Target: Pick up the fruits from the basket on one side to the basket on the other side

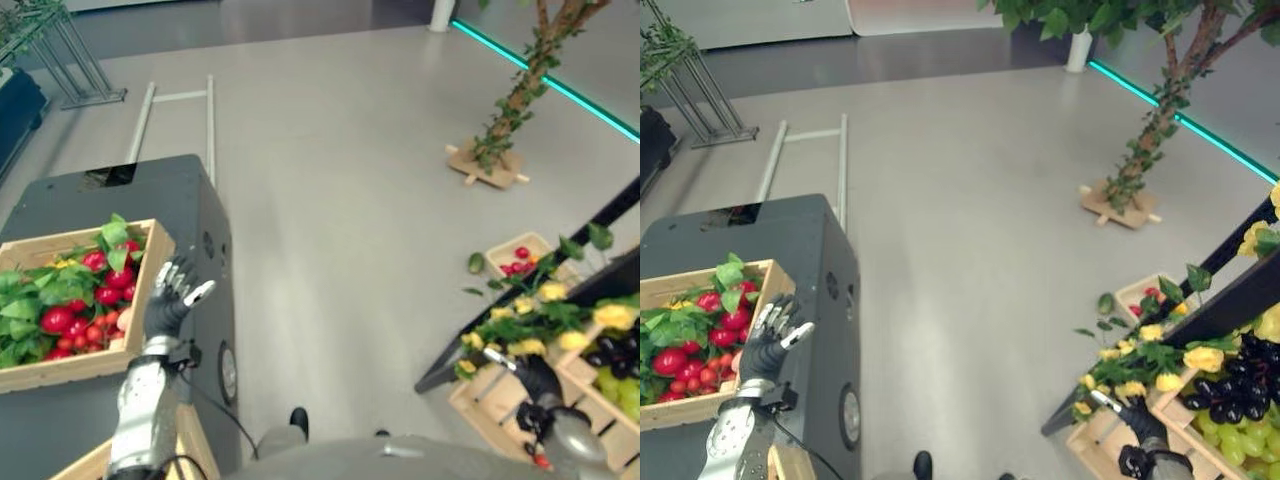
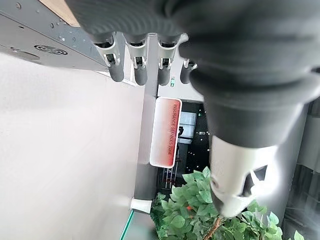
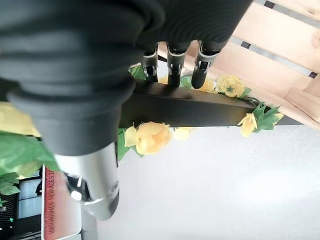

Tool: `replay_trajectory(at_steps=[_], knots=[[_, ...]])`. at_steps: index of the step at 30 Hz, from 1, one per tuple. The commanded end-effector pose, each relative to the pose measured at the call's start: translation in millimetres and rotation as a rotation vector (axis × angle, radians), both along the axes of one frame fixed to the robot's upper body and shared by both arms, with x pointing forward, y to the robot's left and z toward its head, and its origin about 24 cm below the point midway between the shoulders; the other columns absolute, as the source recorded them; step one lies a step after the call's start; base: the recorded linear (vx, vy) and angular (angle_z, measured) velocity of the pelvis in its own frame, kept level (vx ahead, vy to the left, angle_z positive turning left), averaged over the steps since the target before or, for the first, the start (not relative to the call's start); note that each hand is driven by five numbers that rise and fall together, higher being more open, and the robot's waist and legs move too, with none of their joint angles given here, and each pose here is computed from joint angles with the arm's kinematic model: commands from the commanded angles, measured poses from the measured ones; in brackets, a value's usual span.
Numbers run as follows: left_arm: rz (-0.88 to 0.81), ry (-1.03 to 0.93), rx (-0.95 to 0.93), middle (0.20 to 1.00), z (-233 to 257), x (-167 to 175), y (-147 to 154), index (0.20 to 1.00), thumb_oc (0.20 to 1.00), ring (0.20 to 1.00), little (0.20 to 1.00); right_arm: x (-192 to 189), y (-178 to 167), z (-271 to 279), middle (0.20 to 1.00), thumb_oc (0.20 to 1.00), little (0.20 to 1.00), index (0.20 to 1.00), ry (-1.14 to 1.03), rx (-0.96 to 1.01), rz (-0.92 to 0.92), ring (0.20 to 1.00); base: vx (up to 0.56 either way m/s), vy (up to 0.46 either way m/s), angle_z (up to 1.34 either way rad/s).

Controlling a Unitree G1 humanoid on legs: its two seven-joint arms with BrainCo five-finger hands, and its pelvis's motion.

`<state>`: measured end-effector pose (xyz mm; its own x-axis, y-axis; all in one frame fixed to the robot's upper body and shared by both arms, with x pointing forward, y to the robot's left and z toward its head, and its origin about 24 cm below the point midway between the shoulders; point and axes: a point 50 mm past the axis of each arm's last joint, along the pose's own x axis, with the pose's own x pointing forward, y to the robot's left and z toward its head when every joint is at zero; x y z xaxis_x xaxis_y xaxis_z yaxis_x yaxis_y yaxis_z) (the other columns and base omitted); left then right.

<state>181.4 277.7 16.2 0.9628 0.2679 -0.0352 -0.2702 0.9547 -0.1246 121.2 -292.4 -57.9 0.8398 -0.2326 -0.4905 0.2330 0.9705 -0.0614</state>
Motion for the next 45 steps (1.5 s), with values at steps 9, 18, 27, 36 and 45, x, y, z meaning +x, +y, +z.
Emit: replay_trajectory(at_steps=[9,18,27,36,45], knots=[[-0.001,-0.109,0.105,1.000,30.5,-2.4,17.8,1.000,1.000,1.000,1.000,25.0,-67.4,76.0,1.000,1.000,1.000,1.000,-0.346,-0.232,-0.170,1.000,0.03,0.009,-0.25],[-0.048,-0.120,0.097,1.000,31.4,4.6,13.4,1.000,1.000,1.000,1.000,-1.8,-99.6,73.0,1.000,1.000,1.000,1.000,-0.265,-0.279,-0.301,1.000,0.01,-0.001,-0.24],[-0.053,-0.115,0.109,1.000,31.1,2.1,14.2,1.000,1.000,1.000,1.000,-9.8,-89.2,77.6,1.000,1.000,1.000,1.000,-0.276,-0.224,-0.200,1.000,0.00,0.016,-0.24],[-0.067,-0.094,0.140,1.000,30.5,-12.1,19.4,1.000,1.000,1.000,1.000,-22.1,-44.1,76.3,1.000,1.000,1.000,1.000,-0.151,-0.101,0.240,1.000,-0.03,0.028,-0.21],[-0.088,-0.092,0.159,1.000,30.9,-5.3,15.0,1.000,1.000,1.000,1.000,-5.9,-10.8,70.8,1.000,1.000,1.000,1.000,-0.177,-0.007,0.400,1.000,-0.01,0.033,0.02]])
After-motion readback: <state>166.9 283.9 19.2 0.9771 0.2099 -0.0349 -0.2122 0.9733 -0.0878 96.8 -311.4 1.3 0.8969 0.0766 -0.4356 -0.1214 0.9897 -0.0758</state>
